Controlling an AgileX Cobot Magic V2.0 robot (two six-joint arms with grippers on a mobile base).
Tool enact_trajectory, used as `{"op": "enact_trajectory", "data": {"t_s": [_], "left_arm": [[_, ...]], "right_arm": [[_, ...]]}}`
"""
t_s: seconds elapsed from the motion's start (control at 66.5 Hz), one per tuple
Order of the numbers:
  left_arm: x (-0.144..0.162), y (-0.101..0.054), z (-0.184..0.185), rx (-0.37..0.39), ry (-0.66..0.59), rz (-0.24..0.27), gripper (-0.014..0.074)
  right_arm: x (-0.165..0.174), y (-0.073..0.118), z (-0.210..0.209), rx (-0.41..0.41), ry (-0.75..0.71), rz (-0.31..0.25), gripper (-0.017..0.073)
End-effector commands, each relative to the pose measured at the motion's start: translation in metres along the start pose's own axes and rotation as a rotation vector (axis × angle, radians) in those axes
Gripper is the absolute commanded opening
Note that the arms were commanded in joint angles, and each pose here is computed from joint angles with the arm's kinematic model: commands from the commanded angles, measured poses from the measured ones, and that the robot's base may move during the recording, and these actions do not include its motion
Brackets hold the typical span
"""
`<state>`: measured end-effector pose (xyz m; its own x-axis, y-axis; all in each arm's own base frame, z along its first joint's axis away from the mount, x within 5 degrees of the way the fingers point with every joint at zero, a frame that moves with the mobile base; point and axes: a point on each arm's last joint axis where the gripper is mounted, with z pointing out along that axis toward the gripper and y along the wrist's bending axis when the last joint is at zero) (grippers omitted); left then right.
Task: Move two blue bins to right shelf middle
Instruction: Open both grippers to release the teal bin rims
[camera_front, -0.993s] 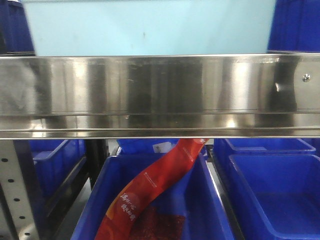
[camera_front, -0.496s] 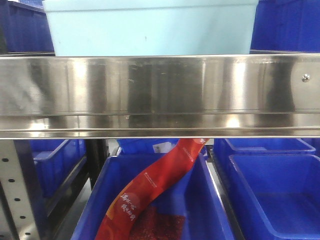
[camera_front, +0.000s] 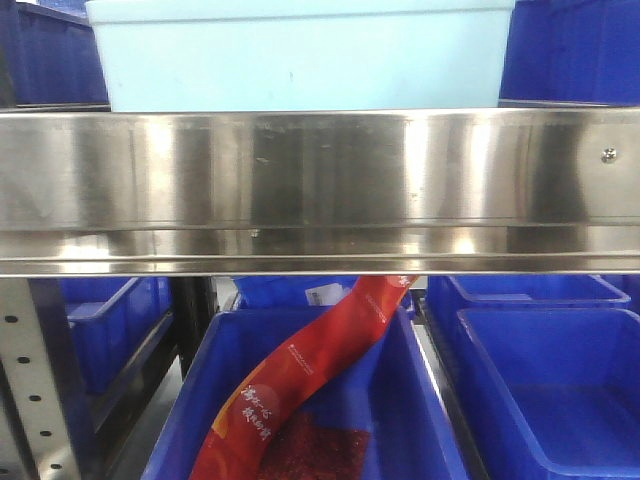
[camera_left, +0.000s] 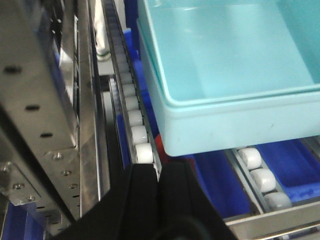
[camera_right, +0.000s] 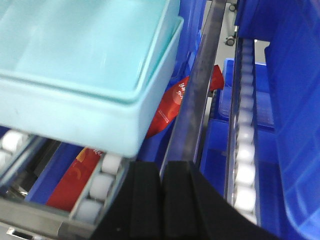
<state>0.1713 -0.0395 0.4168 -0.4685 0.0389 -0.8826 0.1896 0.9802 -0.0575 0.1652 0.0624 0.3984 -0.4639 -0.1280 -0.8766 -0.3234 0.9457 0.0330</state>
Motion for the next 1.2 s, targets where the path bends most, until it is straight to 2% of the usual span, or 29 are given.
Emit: {"op": "enact_trajectory", "data": {"t_s": [0.0,0.12,0.226,0.466,0.617,1.188], "left_arm": [[0.022,0.002,-0.011,0.008,-0.102,-0.008,-0.0111],[0.061,0.004,-0.025,0.019,-0.227,-0.008,-0.0111],[0.093,0.006,-0.033,0.025,-0.289,-0.007,-0.0111],[0.135,0.009,-0.053,0.04,-0.471,-0.008,-0.0111],[0.144,0.01,-0.06,0.046,-0.552,-0.008,-0.0111],[0.145,0.01,-0.061,0.046,-0.555,-0.008,-0.0111]], "right_arm": [[0.022,-0.003,-0.006,0.007,-0.07,-0.014,-0.0162],[0.064,-0.004,-0.015,0.002,-0.114,-0.015,-0.0162],[0.099,-0.006,-0.021,-0.002,-0.154,-0.016,-0.0162],[0.143,-0.008,-0.046,-0.014,-0.356,-0.015,-0.0162],[0.15,-0.009,-0.061,-0.017,-0.444,-0.015,-0.0162],[0.149,-0.009,-0.063,-0.018,-0.464,-0.015,-0.0162]]}}
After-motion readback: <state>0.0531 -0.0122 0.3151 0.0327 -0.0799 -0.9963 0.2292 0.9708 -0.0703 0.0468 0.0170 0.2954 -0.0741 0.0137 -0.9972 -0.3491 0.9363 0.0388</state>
